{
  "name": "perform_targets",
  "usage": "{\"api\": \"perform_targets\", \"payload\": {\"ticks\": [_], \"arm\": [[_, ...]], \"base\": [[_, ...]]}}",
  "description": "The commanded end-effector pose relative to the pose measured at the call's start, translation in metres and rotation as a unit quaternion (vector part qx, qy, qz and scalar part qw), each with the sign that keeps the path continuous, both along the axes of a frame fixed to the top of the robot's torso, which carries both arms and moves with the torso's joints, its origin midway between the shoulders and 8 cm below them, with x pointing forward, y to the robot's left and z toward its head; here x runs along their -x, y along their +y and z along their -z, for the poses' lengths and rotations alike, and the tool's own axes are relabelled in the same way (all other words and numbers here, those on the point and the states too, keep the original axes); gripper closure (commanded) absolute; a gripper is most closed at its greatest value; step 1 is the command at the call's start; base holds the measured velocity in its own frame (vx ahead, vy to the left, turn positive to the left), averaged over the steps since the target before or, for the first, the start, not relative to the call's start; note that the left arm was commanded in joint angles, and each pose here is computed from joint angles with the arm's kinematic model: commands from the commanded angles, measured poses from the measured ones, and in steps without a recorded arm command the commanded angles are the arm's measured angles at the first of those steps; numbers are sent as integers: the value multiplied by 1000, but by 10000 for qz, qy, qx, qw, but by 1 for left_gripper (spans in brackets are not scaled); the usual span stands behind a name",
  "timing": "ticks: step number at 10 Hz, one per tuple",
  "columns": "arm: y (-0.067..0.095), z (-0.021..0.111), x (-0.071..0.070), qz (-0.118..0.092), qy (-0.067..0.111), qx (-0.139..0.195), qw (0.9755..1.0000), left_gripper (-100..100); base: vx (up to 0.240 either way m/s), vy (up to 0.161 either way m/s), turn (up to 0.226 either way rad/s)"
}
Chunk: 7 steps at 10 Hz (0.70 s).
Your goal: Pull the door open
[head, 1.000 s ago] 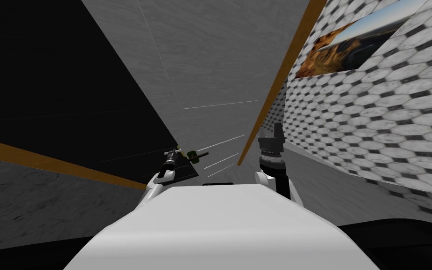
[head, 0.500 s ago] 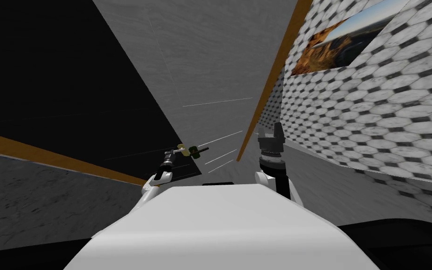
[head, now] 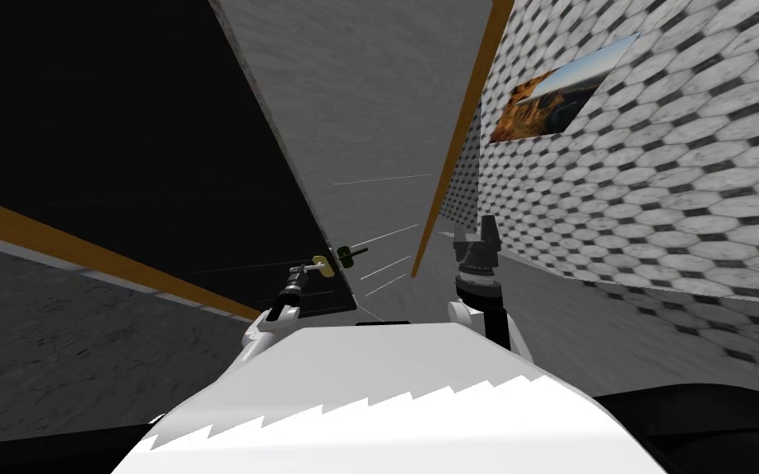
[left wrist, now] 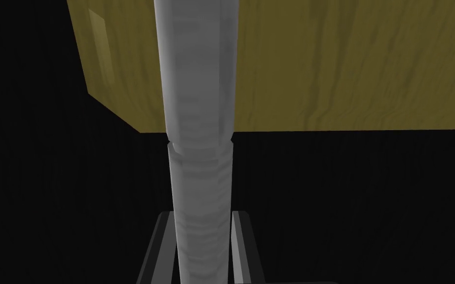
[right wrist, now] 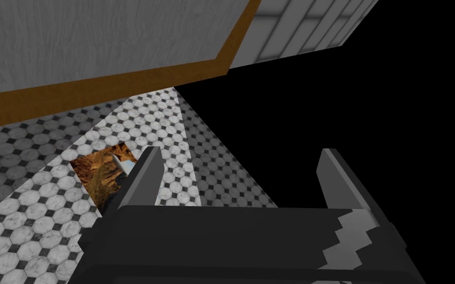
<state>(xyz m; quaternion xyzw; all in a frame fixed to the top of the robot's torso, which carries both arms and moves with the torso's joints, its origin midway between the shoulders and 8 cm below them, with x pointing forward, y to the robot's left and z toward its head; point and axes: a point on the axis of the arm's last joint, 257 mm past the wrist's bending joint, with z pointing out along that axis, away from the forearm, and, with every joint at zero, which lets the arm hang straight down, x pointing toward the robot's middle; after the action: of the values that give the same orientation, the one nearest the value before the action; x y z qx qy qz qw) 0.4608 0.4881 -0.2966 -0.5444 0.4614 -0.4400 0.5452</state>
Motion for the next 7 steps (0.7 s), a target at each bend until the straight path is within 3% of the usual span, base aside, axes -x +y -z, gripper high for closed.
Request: {"api": "perform_targets", "payload": {"ticks": [1, 2, 3, 7], "arm": [[-15, -3, -4, 178, -64, 49, 9998, 100], [-23, -3, -6, 274, -89, 82, 9996, 100], [-11, -2, -1, 158, -27, 52, 9999, 100], [-25, -3, 13, 511, -79, 60, 9986, 100]], "base": [[-177, 88, -152], [-126, 86, -168], [-52, 45, -39], [-212, 58, -149]]}}
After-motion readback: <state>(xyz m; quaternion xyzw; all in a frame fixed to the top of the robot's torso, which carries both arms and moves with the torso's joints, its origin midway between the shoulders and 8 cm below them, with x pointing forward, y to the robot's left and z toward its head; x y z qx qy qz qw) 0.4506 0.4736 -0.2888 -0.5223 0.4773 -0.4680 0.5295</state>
